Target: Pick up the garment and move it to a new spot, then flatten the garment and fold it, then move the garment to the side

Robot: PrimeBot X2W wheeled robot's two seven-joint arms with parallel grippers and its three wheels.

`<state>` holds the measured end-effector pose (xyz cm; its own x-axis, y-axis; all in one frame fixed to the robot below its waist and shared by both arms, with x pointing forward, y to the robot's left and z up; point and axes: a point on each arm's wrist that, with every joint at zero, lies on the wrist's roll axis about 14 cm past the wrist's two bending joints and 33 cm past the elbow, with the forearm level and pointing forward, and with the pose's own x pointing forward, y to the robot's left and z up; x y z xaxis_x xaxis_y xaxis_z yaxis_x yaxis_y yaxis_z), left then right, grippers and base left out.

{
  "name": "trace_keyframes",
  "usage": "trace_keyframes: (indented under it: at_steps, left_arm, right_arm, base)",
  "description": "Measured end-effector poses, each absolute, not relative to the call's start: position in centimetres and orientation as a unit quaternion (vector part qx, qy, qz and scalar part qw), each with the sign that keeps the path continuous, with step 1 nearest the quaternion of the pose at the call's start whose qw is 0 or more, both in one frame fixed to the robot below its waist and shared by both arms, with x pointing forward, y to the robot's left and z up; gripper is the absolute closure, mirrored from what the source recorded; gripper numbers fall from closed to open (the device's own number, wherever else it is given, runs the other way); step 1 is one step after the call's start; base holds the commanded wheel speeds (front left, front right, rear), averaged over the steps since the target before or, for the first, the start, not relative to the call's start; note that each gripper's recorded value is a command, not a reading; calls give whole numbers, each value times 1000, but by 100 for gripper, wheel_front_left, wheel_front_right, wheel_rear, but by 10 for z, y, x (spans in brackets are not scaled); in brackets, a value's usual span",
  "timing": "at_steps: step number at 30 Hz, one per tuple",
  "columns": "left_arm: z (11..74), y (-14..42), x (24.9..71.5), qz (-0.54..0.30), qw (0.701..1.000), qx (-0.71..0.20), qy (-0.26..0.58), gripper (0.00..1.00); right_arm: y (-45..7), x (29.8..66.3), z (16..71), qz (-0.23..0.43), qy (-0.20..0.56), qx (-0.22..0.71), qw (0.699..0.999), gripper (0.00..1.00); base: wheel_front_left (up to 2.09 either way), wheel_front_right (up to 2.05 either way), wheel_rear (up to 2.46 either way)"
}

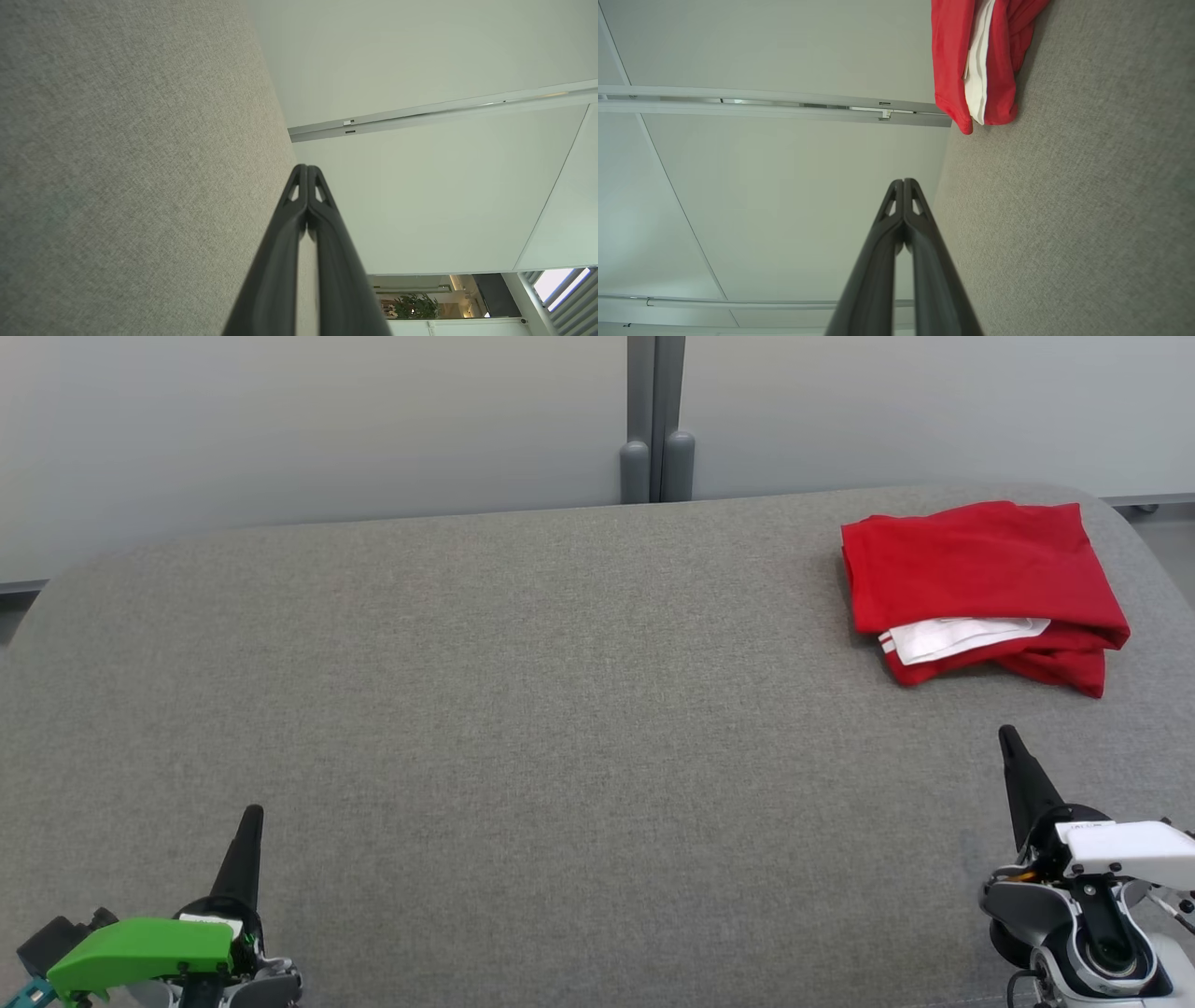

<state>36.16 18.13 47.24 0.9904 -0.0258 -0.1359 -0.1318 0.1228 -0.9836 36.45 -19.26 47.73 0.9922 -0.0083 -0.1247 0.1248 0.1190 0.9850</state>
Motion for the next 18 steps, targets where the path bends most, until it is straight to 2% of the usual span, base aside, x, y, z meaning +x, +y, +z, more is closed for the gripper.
trace_keyframes:
  at_steps: [10, 18]
  left_arm:
    - [479, 183, 369, 25, 707, -705, 48, 100]
    - [481, 185, 371, 25, 700, -713, 43, 100]
  right_arm:
    - [-201, 370, 483, -43, 24, 709, 704, 100]
    - [-202, 370, 483, -42, 23, 712, 701, 100]
  base:
    - [0, 0, 0]
    - [0, 0, 0]
